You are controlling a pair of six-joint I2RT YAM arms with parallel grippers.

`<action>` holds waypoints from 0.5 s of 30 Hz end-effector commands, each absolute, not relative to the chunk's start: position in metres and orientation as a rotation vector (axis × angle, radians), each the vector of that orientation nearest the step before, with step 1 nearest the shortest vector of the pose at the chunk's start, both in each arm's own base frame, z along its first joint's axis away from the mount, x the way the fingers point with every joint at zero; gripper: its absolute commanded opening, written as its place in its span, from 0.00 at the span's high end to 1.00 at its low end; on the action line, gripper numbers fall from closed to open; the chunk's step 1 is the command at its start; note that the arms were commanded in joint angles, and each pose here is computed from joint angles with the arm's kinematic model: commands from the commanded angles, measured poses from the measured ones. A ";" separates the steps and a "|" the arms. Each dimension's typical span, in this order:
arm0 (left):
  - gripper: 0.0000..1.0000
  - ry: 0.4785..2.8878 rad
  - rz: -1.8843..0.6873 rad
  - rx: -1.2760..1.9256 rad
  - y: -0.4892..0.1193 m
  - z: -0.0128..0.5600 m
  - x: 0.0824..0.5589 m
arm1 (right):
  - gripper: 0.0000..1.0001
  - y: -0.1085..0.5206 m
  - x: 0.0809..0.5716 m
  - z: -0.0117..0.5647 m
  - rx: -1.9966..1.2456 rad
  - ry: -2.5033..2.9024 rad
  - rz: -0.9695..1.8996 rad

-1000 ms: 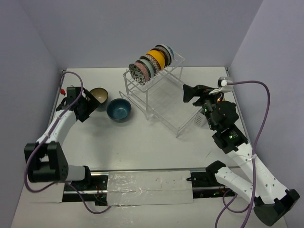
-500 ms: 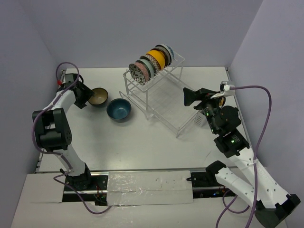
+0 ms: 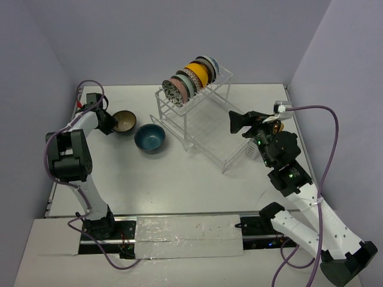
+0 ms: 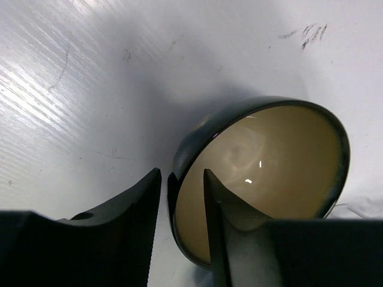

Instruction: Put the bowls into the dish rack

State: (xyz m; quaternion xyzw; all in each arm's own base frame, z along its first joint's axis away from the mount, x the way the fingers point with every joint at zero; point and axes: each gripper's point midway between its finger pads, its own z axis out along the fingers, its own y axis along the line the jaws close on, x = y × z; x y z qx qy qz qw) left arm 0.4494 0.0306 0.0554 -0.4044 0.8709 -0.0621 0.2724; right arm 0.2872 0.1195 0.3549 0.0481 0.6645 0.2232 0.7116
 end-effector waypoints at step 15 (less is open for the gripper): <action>0.99 2.337 -0.086 -1.009 0.031 0.074 0.446 | 0.04 0.121 0.286 0.361 0.097 1.442 0.510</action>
